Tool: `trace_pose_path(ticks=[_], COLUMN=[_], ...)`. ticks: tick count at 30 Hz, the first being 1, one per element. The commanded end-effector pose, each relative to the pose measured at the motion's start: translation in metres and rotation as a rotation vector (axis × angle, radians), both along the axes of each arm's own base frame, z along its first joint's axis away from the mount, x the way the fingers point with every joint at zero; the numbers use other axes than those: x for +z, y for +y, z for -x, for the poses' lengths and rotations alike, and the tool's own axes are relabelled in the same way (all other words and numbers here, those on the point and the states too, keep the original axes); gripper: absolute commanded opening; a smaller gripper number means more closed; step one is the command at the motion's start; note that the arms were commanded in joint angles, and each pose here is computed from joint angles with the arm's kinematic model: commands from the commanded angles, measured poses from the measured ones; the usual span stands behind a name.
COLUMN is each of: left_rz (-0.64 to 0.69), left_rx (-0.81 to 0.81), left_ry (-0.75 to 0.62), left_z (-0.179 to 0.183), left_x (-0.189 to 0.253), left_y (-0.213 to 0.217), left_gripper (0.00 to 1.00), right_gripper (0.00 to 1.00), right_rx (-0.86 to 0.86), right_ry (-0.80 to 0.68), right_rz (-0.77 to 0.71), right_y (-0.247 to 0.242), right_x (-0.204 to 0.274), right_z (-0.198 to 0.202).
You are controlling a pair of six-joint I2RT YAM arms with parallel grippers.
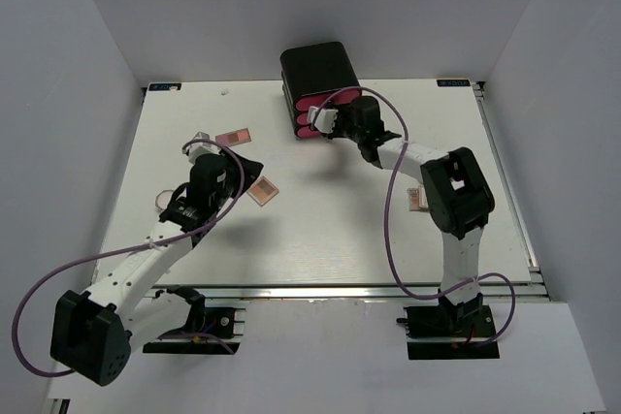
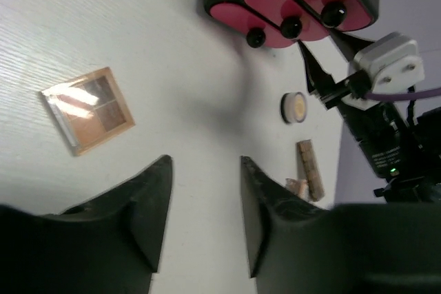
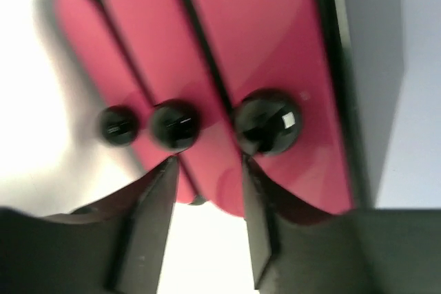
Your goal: Organize the makeup
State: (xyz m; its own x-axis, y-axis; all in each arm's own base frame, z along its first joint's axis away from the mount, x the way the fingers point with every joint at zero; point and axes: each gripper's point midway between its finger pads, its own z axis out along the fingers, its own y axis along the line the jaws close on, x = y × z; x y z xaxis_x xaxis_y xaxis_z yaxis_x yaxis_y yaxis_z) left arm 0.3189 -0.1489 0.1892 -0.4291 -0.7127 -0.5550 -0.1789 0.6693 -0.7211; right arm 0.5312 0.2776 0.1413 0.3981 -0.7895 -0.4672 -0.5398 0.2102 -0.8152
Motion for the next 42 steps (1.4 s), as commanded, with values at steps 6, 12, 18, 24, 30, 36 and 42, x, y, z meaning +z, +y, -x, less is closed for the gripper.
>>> trace_pose_path(ticks=[6,12,18,24,30,36,42], left_rz=[0.209,0.322,0.378,0.105,-0.227,-0.248,-0.215], left_rx=[-0.176,-0.269,-0.309,-0.242,-0.115,-0.026,0.058], left_ry=[-0.094,-0.091,-0.101,-0.055,0.008,-0.001,-0.002], left_z=[-0.036,-0.096,-0.138,-0.131,-0.085,-0.036,-0.007], left_x=[0.012,0.000,-0.008,-0.016,-0.019,-0.011,-0.006], left_y=[-0.059,-0.111,-0.143,-0.111,-0.036,0.004,0.027], left_gripper=[0.35,0.46,0.49,0.56,0.67,0.69,0.69], right_gripper=[0.25,0.49,0.65,0.82,0.80,0.74,0.72], right_rx=[0.001,-0.177,-0.293,-0.347,-0.385,-0.423,-0.490], right_ry=[0.313,0.564,0.825,1.056,1.065,0.948,0.880], right_rz=[-0.271,-0.583,-0.753,-0.985,-1.126,-1.187,-1.221], right_y=[-0.012,-0.043,-0.044,-0.009,0.019,0.027,0.026], right_x=[0.047,0.062,0.037,0.023,0.017,0.020,0.010], right_z=[0.068,0.087,0.108,0.103,0.069,0.030,0.000])
